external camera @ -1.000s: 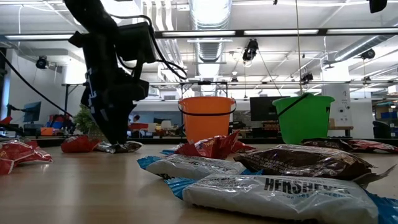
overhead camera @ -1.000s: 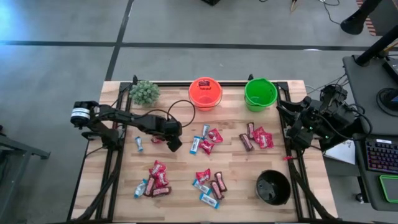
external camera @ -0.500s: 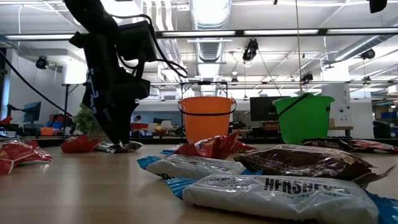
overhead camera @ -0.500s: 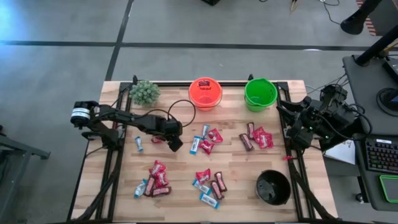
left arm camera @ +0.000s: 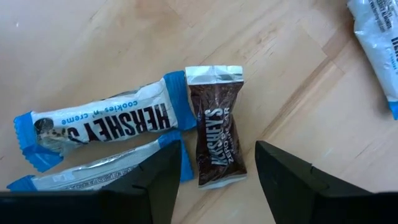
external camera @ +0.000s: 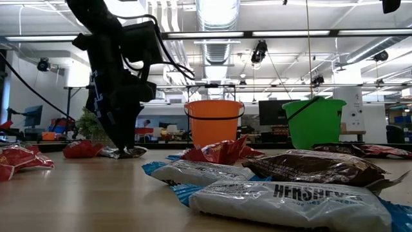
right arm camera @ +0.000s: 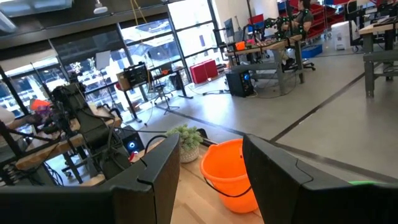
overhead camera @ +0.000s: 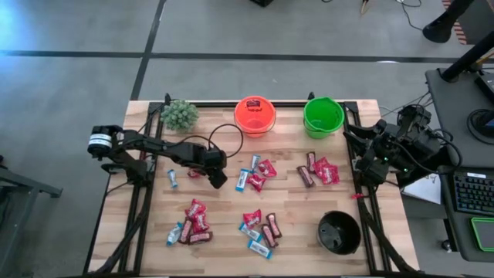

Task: Organize candy in baskets
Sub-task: Put the black chocolate into the green bucket

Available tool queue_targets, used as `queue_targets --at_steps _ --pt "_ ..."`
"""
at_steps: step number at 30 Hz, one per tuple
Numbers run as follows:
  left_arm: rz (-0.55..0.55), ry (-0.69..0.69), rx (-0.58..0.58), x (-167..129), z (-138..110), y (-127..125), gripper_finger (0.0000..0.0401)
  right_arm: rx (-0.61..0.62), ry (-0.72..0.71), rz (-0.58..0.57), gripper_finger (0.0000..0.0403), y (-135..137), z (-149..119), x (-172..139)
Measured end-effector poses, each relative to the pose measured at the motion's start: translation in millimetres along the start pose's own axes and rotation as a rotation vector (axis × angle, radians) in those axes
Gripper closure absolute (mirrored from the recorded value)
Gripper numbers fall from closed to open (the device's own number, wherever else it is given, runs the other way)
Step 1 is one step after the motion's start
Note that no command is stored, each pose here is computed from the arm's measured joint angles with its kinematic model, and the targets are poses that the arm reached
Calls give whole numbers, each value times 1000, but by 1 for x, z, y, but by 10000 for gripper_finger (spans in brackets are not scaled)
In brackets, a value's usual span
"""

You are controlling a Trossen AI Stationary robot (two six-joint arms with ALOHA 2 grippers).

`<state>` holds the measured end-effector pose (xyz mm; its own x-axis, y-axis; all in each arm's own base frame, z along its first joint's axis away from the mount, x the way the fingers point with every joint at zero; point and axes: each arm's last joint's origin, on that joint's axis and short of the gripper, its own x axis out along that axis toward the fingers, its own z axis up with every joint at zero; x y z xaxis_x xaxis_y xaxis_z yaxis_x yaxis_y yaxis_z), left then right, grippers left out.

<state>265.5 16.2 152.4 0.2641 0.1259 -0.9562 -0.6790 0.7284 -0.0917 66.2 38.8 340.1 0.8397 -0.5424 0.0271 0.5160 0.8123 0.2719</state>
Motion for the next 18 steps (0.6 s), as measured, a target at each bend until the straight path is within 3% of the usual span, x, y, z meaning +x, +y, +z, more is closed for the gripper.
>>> queue_targets --at_steps 7,18 --pt "-26 9 8 1 -1 -1 227 0 0 0 236 0 0 0" --pt "-47 16 -18 4 -3 0 209 0 0 0 236 0 0 0"
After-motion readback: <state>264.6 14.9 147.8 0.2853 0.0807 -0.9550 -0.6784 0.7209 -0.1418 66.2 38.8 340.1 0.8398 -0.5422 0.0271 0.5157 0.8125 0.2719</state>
